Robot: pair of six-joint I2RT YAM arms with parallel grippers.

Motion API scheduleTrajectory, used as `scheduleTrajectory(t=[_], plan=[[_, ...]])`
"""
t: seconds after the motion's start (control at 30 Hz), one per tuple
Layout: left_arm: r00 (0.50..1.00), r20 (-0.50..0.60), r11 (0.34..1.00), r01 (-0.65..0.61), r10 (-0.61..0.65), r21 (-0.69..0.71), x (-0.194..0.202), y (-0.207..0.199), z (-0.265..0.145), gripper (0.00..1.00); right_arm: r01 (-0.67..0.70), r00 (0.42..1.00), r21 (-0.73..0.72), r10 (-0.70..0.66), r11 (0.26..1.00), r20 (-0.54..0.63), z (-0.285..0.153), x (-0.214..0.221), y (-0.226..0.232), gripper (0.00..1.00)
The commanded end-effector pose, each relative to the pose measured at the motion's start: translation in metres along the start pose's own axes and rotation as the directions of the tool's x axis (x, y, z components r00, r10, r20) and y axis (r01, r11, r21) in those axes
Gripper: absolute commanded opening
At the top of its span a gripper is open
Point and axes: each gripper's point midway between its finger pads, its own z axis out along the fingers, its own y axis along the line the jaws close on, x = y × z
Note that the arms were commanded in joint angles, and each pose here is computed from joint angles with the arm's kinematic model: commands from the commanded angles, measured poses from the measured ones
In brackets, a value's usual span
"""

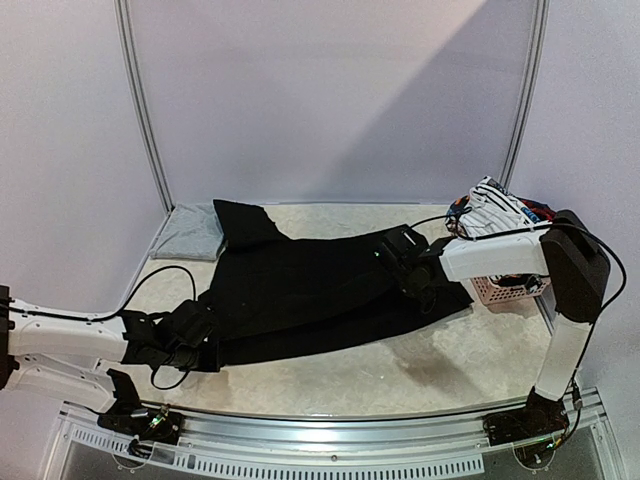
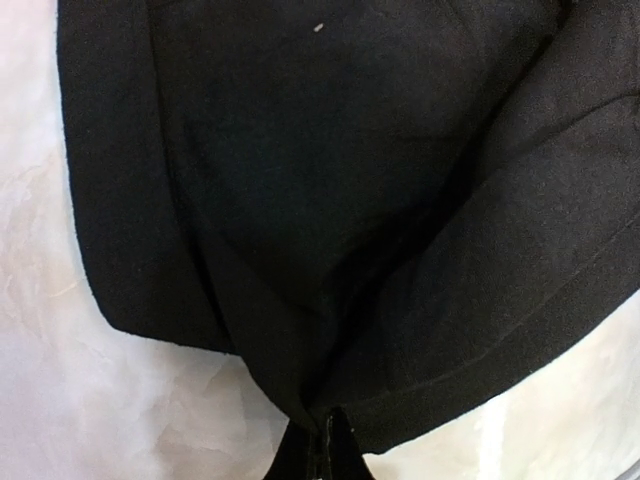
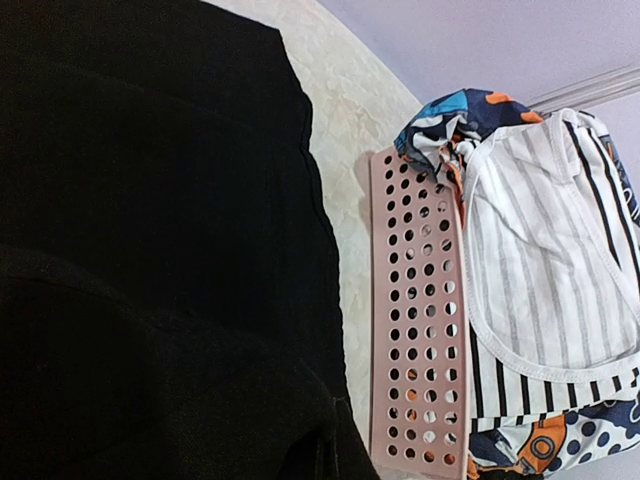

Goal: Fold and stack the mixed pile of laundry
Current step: Fold the flattened shirt at the center of the board.

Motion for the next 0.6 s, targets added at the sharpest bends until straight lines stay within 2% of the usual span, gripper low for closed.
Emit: scheduleTrajectory(t=[0.0, 0.23, 0.33, 0.43, 0.5, 0.53, 0.57], plan=[[1.000, -0.018, 0.998, 0.017, -0.018, -0.064, 0.008, 0.020, 0.002, 0.00, -0.010, 0.998, 0.025, 0.011, 1.000, -0.055, 0.009, 0.023, 0.005, 0.00], [1.000, -0.007, 0.997, 0.022, -0.022, -0.073, 0.006, 0.022, 0.002, 0.00, -0.012, 0.994, 0.020, 0.014, 1.000, -0.111, 0.006, 0.044, 0.008, 0.01], [1.000, 0.005, 0.997, 0.029, -0.029, -0.075, 0.004, 0.023, 0.001, 0.00, -0.004, 0.994, 0.010, 0.005, 1.000, -0.113, -0.005, 0.047, 0.005, 0.09], [0.999, 0.014, 0.996, 0.037, -0.036, -0.077, 0.002, 0.024, 0.000, 0.00, -0.005, 0.993, -0.050, -0.001, 0.999, -0.114, -0.023, 0.052, 0.012, 0.29], [0.999, 0.019, 0.996, 0.041, -0.039, -0.077, 0.000, 0.024, -0.001, 0.01, -0.026, 0.991, -0.145, 0.007, 0.989, -0.132, -0.034, 0.060, 0.022, 0.51], [0.999, 0.023, 0.996, 0.044, -0.042, -0.077, -0.001, 0.024, -0.002, 0.03, -0.038, 0.988, -0.198, 0.007, 0.979, -0.156, -0.038, 0.068, 0.028, 0.65], [0.999, 0.025, 0.996, 0.045, -0.043, -0.077, -0.002, 0.024, -0.002, 0.04, -0.067, 0.984, -0.248, 0.022, 0.966, -0.178, -0.043, 0.074, 0.032, 0.73]])
